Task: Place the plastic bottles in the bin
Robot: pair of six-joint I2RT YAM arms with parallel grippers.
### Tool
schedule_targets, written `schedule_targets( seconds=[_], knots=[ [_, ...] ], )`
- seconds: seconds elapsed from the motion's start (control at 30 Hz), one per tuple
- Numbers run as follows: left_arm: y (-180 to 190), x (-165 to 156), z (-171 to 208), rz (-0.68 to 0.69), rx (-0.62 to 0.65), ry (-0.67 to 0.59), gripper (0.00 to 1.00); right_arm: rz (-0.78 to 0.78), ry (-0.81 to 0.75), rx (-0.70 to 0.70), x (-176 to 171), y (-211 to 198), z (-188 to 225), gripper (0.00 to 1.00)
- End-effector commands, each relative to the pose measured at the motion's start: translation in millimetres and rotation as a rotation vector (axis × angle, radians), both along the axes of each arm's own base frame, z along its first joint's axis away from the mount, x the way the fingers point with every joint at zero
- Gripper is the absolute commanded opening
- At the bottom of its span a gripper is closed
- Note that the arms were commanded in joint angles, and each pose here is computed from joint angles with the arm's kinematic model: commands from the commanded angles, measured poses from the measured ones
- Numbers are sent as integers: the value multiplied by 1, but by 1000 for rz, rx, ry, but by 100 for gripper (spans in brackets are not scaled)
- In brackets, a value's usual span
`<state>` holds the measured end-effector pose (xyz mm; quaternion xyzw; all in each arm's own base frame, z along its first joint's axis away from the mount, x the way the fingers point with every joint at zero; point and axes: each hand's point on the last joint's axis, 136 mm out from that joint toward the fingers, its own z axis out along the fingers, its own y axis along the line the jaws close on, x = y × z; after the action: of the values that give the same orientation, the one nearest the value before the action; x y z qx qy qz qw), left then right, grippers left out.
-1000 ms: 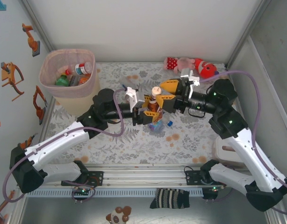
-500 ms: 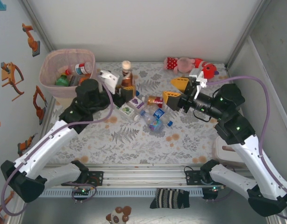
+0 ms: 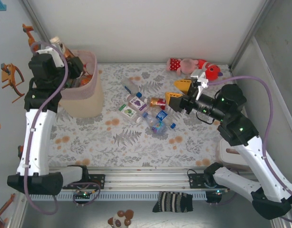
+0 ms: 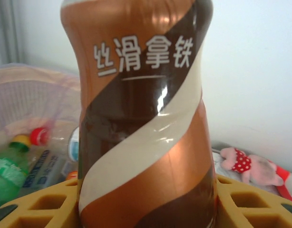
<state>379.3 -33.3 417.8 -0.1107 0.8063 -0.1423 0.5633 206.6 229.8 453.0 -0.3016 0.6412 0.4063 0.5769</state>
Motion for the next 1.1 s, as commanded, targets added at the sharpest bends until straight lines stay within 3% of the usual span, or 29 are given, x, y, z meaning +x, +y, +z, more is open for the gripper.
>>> schedule_targets(
  seconds=[0.0,0.33,0.73,0.9,1.07],
  knots=[
    [12,8,-16,-2,-80,128,38,-19,-41,7,-2,-4,13,67],
    [57,37,-68,54,-54,425,36,-39,-33,-9,-2,-8,6,67],
    [64,44,-153,19,10,732,48,-48,-14,-17,-1,-9,-2,67],
    [66,43,-178,19,18,810,54,-57,-8,-20,2,-9,-4,67],
    [65,43,-175,14,21,804,62,-62,-5,-23,3,-9,-6,67]
  ],
)
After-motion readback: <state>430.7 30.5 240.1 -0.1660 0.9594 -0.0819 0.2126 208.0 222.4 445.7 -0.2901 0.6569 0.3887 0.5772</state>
